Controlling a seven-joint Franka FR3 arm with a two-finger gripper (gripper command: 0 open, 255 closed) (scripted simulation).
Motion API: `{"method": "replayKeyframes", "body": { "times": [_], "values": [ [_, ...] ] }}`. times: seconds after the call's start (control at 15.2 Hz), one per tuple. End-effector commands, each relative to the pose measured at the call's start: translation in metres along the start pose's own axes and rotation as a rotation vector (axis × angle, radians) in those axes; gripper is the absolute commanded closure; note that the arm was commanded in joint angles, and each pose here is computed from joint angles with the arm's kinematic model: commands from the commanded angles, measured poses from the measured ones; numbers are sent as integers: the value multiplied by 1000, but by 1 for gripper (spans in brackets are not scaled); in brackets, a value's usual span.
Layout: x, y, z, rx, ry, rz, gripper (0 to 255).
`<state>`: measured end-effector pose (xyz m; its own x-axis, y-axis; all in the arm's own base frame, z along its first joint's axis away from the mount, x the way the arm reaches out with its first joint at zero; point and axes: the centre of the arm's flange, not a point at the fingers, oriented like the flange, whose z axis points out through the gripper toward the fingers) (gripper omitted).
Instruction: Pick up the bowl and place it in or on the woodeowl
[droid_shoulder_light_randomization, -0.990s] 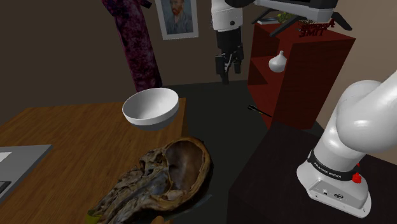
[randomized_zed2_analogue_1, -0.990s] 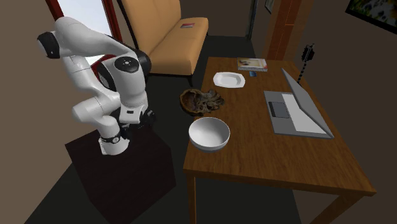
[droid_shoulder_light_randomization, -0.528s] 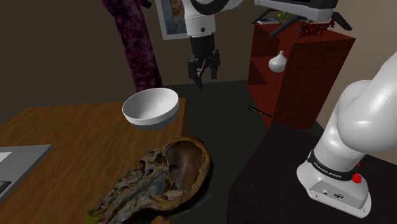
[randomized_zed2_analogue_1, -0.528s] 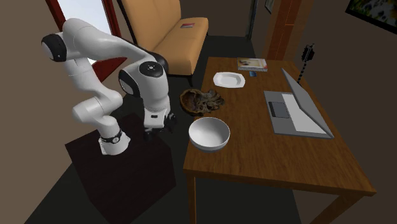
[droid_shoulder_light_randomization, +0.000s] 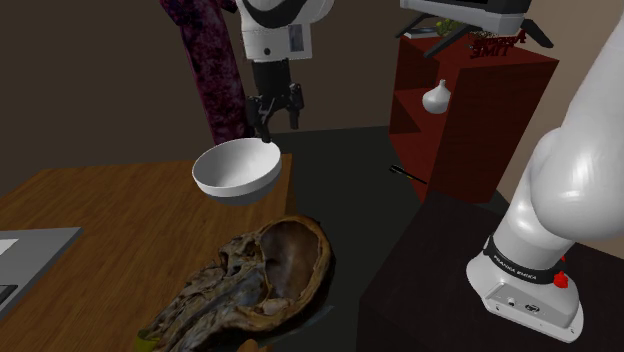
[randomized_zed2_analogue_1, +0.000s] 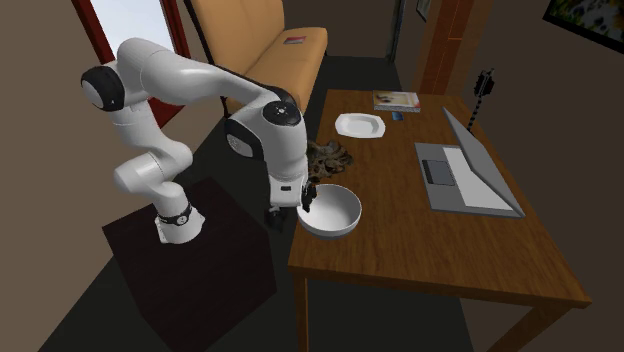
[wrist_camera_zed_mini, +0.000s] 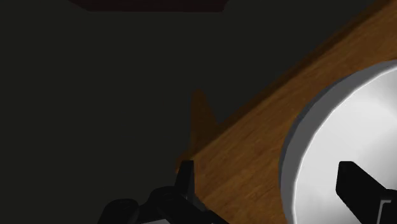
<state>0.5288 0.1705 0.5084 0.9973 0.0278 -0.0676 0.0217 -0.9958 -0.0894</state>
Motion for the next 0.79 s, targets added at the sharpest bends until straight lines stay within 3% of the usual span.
{"method": "replayKeyframes", "body": {
  "times": [0.0,0.73],
  "values": [
    [21,-15,-1,14,9,4,0],
    [28,-21,38,19,12,6,0]
  ]
}}
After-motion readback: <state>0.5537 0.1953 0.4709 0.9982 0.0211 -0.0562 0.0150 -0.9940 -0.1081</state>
